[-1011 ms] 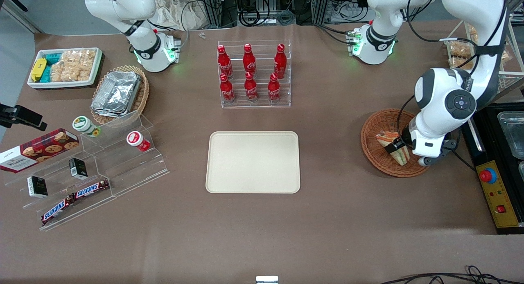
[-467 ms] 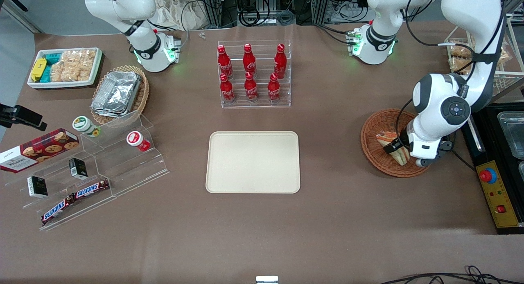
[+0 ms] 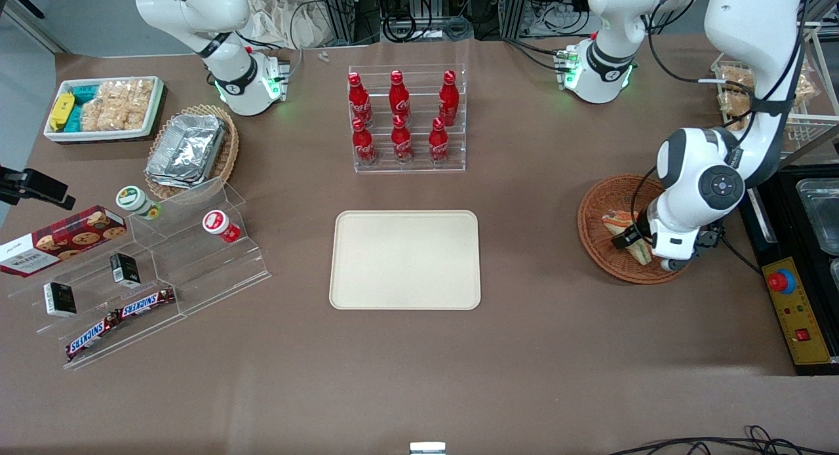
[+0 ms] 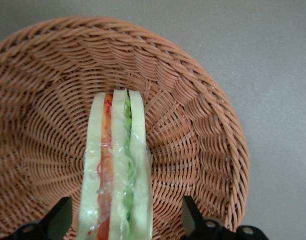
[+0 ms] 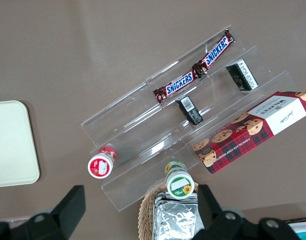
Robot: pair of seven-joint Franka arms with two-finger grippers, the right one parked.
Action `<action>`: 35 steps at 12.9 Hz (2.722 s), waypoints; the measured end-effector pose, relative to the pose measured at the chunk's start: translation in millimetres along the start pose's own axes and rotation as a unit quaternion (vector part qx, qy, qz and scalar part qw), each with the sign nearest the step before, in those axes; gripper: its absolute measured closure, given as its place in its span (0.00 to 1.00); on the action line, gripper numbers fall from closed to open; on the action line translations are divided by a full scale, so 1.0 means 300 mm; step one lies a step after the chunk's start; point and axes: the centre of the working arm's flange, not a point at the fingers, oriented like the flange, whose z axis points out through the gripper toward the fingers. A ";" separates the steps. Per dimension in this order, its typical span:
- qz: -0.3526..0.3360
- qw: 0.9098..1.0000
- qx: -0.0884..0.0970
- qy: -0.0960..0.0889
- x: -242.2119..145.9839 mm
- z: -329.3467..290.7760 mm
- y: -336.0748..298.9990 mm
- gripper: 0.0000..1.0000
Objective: Place sandwich from basket to tray
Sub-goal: 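Close the left gripper on the sandwich and lift it from the basket, then carry the sandwich with the left gripper over the cream tray, then lower the sandwich onto the tray and open the left gripper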
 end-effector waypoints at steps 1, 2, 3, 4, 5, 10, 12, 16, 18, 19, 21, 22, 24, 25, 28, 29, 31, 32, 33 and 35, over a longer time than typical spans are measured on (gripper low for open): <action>-0.002 1.000 0.000 -0.001 0.000 0.012 0.002 0.17; -0.002 1.000 -0.001 -0.001 0.001 0.017 0.003 0.30; -0.002 1.000 -0.001 0.000 0.001 0.016 0.003 0.42; -0.002 1.000 -0.002 0.000 0.002 0.015 0.003 0.53; -0.003 1.000 -0.003 0.002 0.004 0.011 0.003 0.61; -0.008 1.000 0.003 0.011 0.087 -0.250 0.016 0.72; 0.007 1.000 -0.005 -0.007 0.088 -0.535 0.141 0.81; 0.107 0.991 -0.077 -0.009 -0.058 -0.923 0.539 0.81; 0.164 0.983 -0.081 -0.030 -0.210 -0.842 0.762 0.81; 0.187 0.978 -0.079 -0.039 -0.298 -0.760 0.868 0.81; 0.223 0.971 -0.078 -0.038 -0.433 -0.574 1.038 0.81; 0.232 0.969 -0.076 -0.035 -0.475 -0.488 1.093 0.81; 0.244 0.967 -0.069 -0.035 -0.528 -0.347 1.159 0.81; 0.249 0.966 -0.068 -0.033 -0.554 -0.290 1.187 0.81; 0.253 0.966 -0.058 -0.007 -0.628 -0.134 1.254 0.81; 0.252 0.966 -0.052 -0.001 -0.648 -0.084 1.268 0.81; 0.248 0.967 -0.051 0.004 -0.673 -0.014 1.287 0.81; 0.247 0.968 -0.051 0.006 -0.681 -0.005 1.292 0.81; 0.246 0.968 -0.053 0.008 -0.678 -0.013 1.295 0.73; 0.241 0.969 -0.060 0.013 -0.662 -0.040 1.301 0.52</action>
